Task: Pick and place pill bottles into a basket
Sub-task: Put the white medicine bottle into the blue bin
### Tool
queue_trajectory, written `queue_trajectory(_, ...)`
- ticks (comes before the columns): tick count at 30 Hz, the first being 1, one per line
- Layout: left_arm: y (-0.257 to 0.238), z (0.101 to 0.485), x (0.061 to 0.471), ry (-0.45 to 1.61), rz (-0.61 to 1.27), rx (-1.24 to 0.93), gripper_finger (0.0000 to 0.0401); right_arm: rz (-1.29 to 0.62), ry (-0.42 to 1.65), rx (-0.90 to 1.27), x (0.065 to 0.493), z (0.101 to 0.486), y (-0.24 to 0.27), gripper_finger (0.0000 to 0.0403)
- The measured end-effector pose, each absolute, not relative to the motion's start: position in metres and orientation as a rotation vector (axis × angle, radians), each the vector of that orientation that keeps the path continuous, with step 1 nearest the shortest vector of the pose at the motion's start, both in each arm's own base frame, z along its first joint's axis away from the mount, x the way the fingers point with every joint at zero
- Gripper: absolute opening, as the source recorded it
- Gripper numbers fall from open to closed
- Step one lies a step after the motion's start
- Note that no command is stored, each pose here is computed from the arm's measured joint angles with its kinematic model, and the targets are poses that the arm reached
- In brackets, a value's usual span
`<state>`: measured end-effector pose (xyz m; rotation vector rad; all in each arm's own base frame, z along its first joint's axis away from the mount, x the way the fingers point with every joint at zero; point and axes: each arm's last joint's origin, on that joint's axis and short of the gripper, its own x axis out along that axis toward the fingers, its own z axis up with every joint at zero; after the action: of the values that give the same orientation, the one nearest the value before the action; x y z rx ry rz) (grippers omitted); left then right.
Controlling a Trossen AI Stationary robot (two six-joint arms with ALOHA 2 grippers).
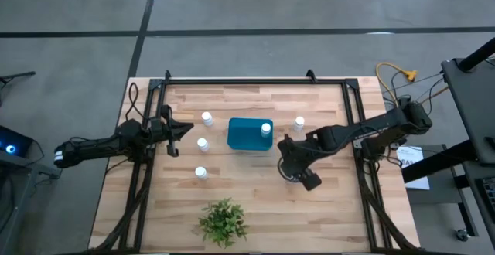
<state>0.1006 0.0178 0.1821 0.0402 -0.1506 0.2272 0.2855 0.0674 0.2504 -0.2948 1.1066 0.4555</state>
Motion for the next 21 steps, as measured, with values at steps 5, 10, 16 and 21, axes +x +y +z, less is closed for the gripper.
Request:
queue_trajectory(5,0.018,0.182,0.101,-0.146,0.227,0.040,0.0000,0.447,1.077,-0.357,0.286,0.251,0.075,0.0231)
queue_trajectory(10,0.018,0.182,0.101,-0.145,0.227,0.040,0.0000,0.447,1.071,-0.354,0.286,0.250,0.077,0.0231)
queue_trajectory(16,0.018,0.181,0.101,-0.143,0.227,0.040,0.0000,0.436,1.093,-0.327,0.282,0.235,0.079,0.0231)
queue_trajectory(21,0.018,0.181,0.101,-0.141,0.227,0.039,0.0000,0.445,1.109,-0.327,0.277,0.223,0.082,0.0231)
